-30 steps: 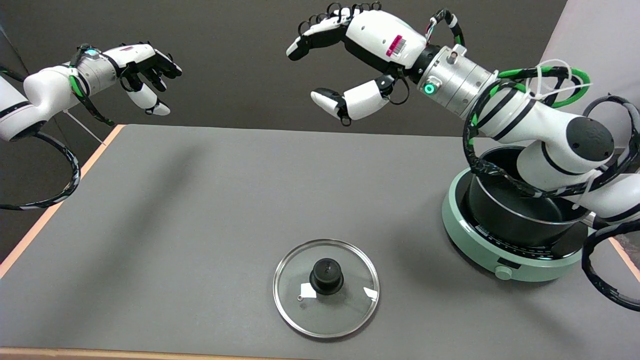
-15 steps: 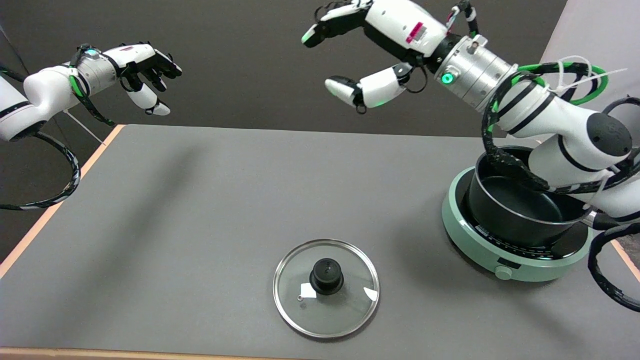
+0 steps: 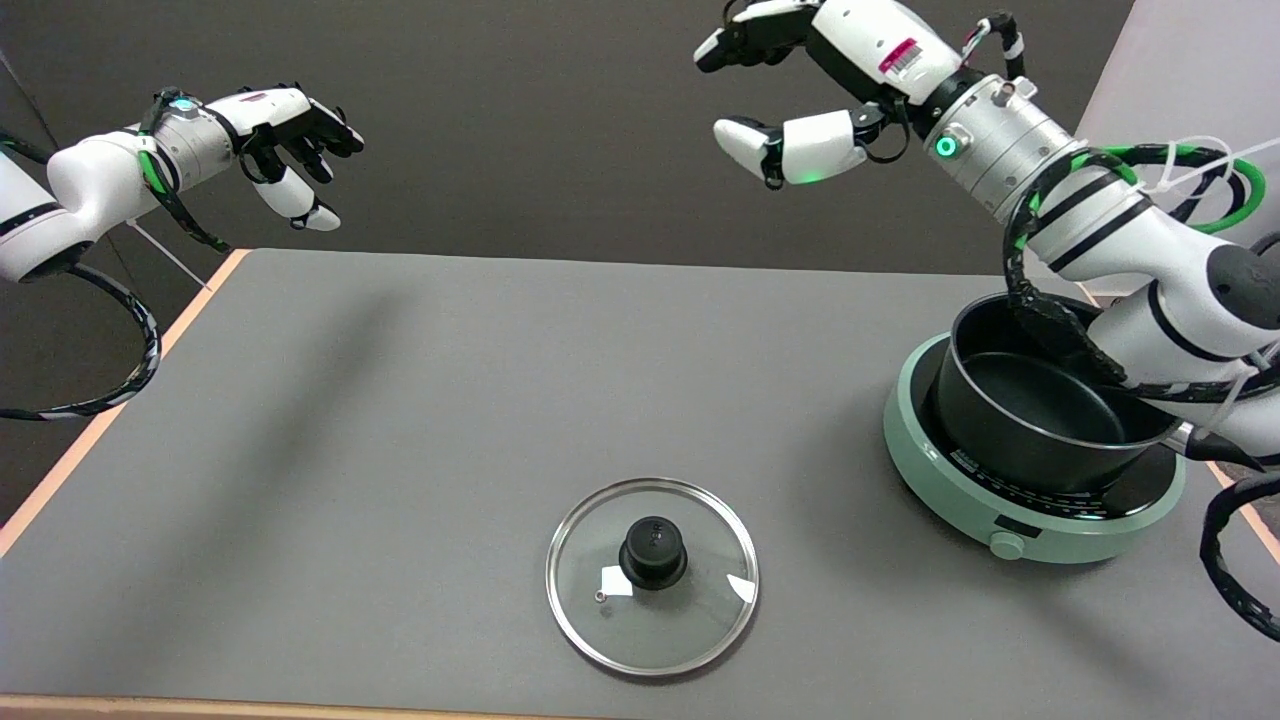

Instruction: Pick up the pot lid.

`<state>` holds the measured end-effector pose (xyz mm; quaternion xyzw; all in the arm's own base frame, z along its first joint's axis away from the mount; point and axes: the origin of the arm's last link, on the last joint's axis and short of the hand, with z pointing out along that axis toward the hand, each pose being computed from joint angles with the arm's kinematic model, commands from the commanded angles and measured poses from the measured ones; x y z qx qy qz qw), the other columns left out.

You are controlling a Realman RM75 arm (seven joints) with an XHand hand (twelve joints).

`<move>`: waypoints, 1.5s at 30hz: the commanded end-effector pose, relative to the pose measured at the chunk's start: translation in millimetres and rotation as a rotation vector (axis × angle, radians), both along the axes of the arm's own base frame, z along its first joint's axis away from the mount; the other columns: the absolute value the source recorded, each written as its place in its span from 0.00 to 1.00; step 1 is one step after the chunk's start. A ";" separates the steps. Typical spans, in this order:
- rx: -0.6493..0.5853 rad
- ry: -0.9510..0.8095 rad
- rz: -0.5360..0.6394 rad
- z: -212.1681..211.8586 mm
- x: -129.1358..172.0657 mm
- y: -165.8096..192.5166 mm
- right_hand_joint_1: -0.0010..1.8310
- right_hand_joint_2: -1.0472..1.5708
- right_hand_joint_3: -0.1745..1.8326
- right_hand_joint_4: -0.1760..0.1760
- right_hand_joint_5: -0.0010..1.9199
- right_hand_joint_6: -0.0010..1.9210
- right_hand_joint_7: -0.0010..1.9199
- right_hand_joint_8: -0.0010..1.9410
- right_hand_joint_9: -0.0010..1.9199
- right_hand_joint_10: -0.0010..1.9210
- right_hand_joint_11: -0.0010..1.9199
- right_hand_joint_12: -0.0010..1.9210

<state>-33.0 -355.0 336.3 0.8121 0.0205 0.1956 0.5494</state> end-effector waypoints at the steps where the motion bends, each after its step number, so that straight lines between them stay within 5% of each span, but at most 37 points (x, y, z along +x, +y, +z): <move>1: -0.094 -0.005 -0.012 16.4 -7.5 2.5 0.38 0.66 0.48 0.71 0.35 0.21 0.37 0.13 0.33 0.20 0.23 0.51; 29: -0.059 0.148 0.042 -7.5 -4.5 -0.1 0.38 0.66 0.50 0.67 0.35 0.22 0.38 0.12 0.34 0.23 0.23 0.54; 45: 0.010 -0.082 -0.022 2.3 -5.4 4.4 0.35 0.67 0.47 0.58 0.34 0.19 0.35 0.12 0.34 0.23 0.24 0.56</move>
